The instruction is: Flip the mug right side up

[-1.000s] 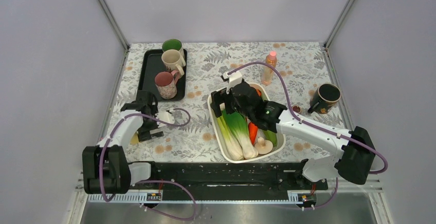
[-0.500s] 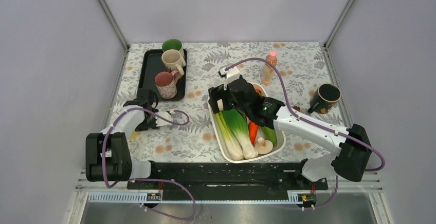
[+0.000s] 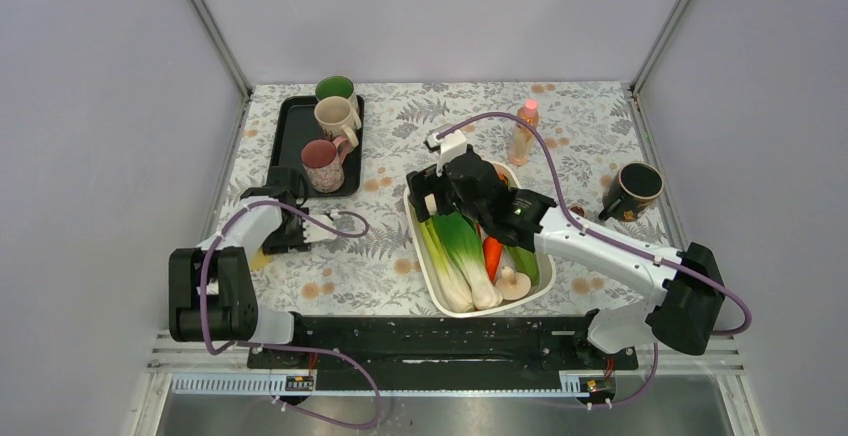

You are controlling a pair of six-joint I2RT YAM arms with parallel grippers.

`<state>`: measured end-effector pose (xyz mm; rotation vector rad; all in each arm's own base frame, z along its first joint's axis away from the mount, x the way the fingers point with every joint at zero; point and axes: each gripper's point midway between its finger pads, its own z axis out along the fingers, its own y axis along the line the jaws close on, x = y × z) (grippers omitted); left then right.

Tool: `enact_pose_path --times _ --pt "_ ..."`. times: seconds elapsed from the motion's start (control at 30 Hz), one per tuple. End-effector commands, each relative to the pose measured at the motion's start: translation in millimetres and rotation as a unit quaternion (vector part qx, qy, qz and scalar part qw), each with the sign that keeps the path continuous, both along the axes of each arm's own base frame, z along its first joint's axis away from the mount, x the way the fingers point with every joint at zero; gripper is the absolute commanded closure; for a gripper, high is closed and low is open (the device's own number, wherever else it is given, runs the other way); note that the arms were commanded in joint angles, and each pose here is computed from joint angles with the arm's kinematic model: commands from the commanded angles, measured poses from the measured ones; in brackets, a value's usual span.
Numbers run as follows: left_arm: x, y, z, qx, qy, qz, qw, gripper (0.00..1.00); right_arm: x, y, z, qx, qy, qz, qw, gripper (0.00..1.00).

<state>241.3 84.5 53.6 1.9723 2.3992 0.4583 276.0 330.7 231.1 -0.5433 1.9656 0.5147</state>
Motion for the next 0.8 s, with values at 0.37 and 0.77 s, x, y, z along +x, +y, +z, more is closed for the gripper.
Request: enact_pose_path --times 0.37,0.77 --pt "48 -32 44 -0.132 -0.118 0.052 0.983 1.00 -1 -17 23 0.023 -0.035 -0.018 0.999 0.00" --pt "48 -162 209 -0.527 -0.130 0.197 0.817 1.00 -48 37 44 0.141 0.019 0.139 0.980 0.01"
